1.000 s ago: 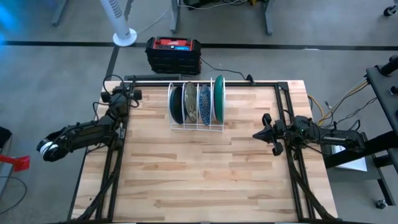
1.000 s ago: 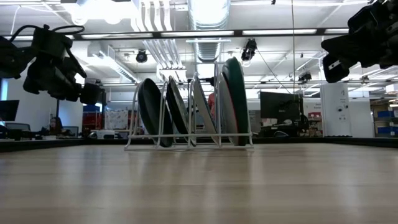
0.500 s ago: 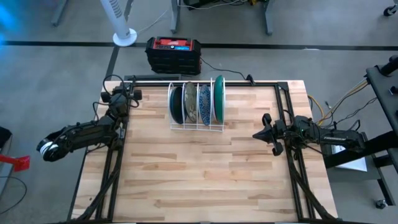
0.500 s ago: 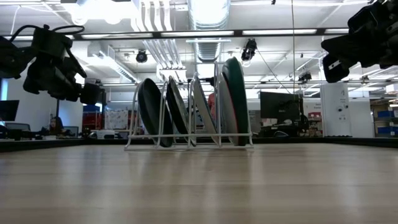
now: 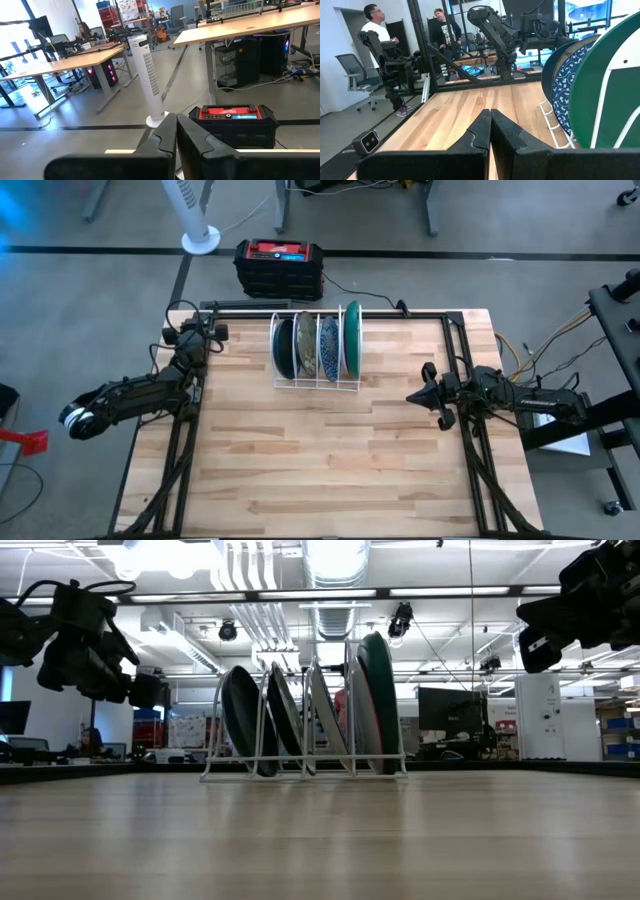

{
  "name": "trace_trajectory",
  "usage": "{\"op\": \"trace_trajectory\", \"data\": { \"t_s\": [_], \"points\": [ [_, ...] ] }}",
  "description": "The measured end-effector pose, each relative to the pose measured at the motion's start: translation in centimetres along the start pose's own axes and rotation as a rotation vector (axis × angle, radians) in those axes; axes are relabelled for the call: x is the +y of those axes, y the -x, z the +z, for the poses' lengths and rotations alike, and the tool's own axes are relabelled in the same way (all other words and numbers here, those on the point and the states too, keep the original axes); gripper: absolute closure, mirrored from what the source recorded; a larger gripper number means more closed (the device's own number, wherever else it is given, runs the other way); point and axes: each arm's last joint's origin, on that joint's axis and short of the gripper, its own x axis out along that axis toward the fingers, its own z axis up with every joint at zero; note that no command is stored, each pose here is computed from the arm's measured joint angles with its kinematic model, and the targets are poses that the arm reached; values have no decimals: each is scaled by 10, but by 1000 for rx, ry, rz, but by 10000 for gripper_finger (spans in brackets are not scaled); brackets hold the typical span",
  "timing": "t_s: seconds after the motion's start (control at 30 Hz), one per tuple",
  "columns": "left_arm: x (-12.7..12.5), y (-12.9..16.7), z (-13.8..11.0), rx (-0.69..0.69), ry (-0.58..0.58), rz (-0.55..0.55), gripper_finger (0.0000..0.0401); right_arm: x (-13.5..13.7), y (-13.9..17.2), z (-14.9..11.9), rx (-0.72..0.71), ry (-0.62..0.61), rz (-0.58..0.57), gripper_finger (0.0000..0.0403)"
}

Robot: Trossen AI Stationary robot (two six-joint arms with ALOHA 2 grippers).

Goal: Sort dishes
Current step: Return to Home Position

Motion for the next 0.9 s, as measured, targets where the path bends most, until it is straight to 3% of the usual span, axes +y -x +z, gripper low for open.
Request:
{"op": "trace_trajectory", "data": {
  "t_s": [0.9],
  "points": [
    [0, 0, 0, 0, 0, 0, 401, 0, 0, 0, 0, 0, 0, 403]
  ]
}}
